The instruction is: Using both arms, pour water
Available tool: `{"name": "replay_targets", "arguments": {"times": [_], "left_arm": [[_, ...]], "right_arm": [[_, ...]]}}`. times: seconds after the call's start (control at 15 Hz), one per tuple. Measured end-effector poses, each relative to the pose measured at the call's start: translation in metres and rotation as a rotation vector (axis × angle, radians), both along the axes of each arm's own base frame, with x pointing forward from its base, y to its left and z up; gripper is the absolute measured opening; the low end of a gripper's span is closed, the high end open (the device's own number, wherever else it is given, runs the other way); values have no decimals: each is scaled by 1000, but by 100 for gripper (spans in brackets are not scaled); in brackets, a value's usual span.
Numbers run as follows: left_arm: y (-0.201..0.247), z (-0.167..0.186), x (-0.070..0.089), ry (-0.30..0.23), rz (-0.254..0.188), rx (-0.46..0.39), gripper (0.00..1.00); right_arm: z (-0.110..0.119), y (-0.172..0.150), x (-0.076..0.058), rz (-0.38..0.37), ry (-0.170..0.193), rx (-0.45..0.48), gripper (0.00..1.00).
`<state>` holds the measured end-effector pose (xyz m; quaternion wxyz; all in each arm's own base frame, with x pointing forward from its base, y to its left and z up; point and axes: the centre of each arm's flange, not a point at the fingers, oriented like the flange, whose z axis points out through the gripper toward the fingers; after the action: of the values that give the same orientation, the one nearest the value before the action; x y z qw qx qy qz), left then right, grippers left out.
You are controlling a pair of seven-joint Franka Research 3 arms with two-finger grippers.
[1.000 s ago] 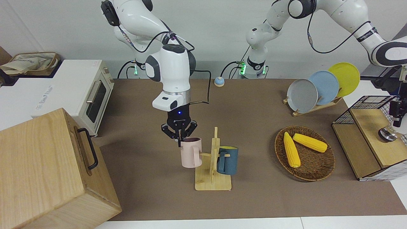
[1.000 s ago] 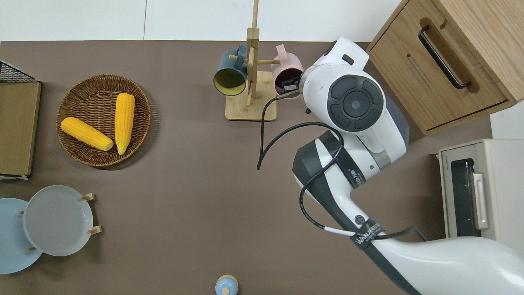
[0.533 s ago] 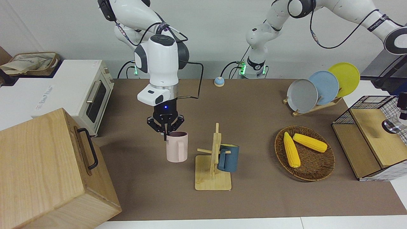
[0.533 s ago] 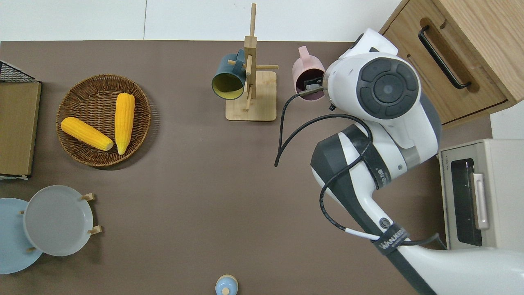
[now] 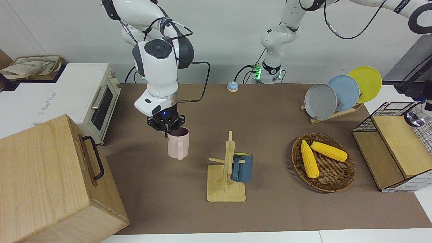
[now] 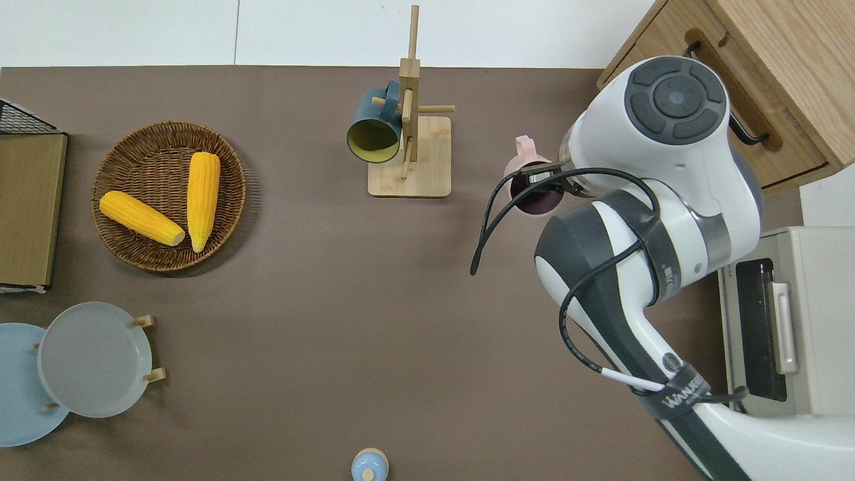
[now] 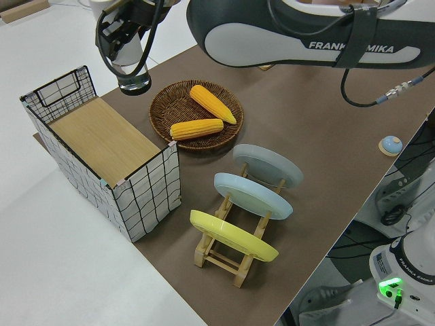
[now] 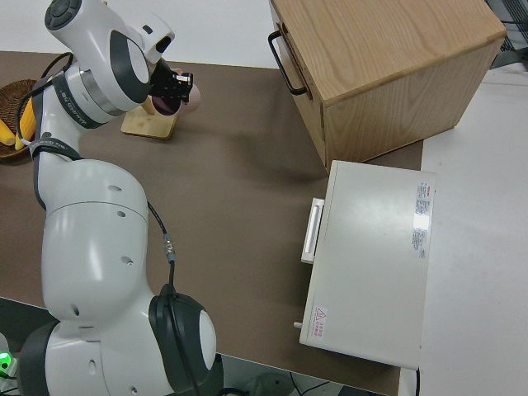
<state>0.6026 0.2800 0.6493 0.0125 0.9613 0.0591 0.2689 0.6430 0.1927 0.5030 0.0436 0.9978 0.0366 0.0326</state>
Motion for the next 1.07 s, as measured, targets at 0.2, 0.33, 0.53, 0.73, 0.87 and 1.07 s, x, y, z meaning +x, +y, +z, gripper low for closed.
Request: {"name": "replay_targets", "arguments": {"times": [0.2, 0.33, 0.53, 0.73, 0.87, 1.07], "left_arm": [[-43, 2, 1, 40, 23, 2, 63], [-67, 0, -3, 57, 27, -13, 63], [-94, 0, -19, 73, 33, -39, 63], [-119, -2, -38, 84, 39, -65, 63], [-140, -8, -47, 97, 43, -47, 63], [-182, -22, -55, 90, 56, -30, 63]], "right_arm": [[-4, -2, -18, -35, 152, 48, 5], [-8, 4, -26, -54, 212, 72, 5], [-19, 38, -40, -143, 267, 124, 5], [-36, 92, -56, -227, 287, 124, 5], [-51, 132, -66, -279, 303, 164, 5], [-71, 184, -76, -350, 301, 235, 5]]}}
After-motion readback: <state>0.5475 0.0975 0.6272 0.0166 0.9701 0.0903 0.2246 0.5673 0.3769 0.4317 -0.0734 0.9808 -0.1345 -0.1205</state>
